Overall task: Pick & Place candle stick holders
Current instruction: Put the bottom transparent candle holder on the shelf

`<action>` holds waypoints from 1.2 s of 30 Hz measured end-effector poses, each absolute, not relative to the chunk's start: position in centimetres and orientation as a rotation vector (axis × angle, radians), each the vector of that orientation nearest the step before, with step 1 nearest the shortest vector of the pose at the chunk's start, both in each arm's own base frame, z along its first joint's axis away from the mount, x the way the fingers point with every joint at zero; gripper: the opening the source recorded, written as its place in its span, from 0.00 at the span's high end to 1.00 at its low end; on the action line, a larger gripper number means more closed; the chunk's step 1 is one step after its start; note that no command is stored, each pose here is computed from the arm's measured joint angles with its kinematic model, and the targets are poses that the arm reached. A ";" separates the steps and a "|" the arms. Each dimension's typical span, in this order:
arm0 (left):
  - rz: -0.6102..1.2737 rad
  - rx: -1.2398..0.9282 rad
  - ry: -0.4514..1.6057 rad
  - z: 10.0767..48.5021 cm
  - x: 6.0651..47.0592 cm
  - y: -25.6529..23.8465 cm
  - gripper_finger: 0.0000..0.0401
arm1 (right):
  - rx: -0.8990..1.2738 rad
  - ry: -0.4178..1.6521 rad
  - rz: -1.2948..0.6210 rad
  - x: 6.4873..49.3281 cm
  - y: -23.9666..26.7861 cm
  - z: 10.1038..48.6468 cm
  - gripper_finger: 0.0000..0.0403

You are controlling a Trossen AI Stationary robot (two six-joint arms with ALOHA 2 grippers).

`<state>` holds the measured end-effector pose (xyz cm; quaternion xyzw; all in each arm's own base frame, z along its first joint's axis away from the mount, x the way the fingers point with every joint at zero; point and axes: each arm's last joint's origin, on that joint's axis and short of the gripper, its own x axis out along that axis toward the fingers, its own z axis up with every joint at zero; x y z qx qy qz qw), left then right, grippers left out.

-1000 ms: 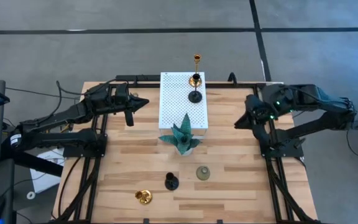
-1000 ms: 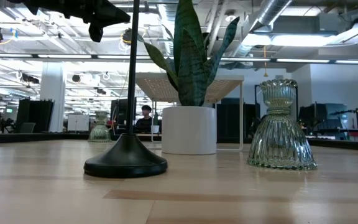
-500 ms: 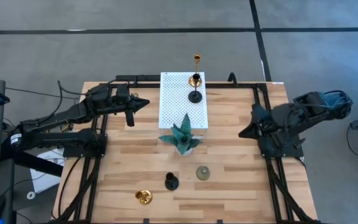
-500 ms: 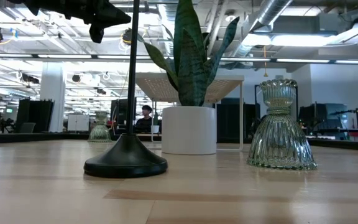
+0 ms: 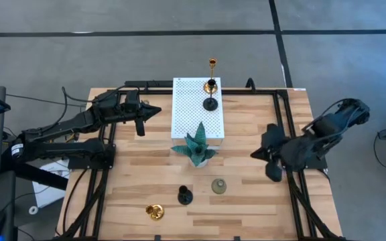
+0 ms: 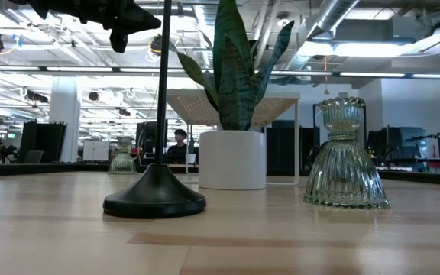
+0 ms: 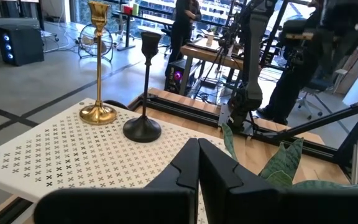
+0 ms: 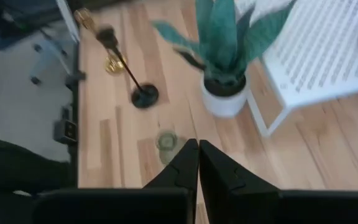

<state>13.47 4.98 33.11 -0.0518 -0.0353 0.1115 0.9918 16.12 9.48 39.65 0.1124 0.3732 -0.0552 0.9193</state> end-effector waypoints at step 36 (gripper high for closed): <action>0.224 -0.095 -0.070 33.1 13.5 5.0 0.99 | 0.211 0.658 0.006 17.5 9.3 30.2 1.00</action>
